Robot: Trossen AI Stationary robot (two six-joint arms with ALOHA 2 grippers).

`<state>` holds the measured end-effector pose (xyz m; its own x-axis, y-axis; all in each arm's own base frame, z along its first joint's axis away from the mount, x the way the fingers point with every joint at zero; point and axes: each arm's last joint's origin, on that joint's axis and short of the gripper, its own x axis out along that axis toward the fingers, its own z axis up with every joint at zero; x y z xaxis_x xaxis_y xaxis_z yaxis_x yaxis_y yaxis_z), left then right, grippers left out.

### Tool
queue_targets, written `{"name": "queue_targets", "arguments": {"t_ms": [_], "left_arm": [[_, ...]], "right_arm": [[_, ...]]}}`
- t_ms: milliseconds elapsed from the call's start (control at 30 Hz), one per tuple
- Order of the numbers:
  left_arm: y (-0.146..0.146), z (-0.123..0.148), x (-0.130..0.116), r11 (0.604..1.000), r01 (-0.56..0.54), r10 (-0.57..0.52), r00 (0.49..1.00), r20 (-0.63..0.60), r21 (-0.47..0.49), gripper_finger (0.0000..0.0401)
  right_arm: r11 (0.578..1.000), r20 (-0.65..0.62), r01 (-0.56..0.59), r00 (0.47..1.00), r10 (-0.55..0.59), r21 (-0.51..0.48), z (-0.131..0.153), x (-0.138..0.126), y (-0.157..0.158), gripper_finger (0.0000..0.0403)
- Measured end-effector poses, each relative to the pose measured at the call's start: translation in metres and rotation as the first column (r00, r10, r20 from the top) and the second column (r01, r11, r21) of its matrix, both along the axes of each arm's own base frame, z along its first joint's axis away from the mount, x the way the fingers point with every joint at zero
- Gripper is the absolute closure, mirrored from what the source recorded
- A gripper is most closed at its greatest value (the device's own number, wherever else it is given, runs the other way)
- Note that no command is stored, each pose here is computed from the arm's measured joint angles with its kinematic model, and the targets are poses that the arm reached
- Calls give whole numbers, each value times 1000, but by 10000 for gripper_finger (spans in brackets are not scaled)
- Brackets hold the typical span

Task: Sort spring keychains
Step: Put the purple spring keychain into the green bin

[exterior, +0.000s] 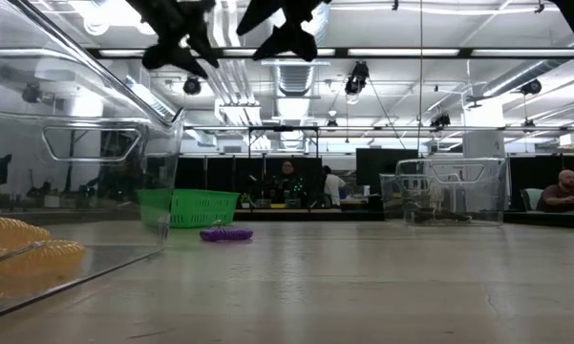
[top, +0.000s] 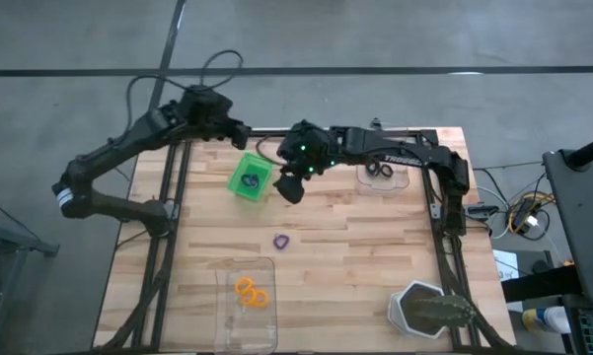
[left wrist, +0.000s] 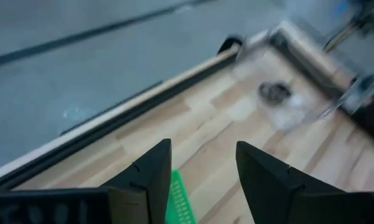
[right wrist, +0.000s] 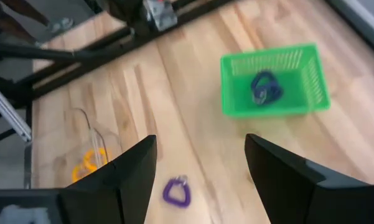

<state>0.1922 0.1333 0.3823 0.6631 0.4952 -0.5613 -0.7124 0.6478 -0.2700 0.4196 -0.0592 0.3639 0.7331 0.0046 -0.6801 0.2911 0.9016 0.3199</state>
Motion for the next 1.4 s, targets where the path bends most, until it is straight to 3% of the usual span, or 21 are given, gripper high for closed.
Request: {"name": "queue_targets", "arguments": {"t_ms": [400, 833, 1400], "left_arm": [[-33, 45, -46, 991, -35, 1, 964, 265, 126, 230], [-39, 51, -56, 987, -40, -8, 957, 291, 159, 230], [-39, 49, -56, 987, -40, -7, 959, 283, 157, 230]], "right_arm": [[995, -188, 62, 981, -45, 84, -67, 9, 7, 171], [995, -359, 27, 933, 9, 96, -140, 31, 28, 170], [994, -454, -38, 887, 81, 102, -198, 47, 62, 172]]}}
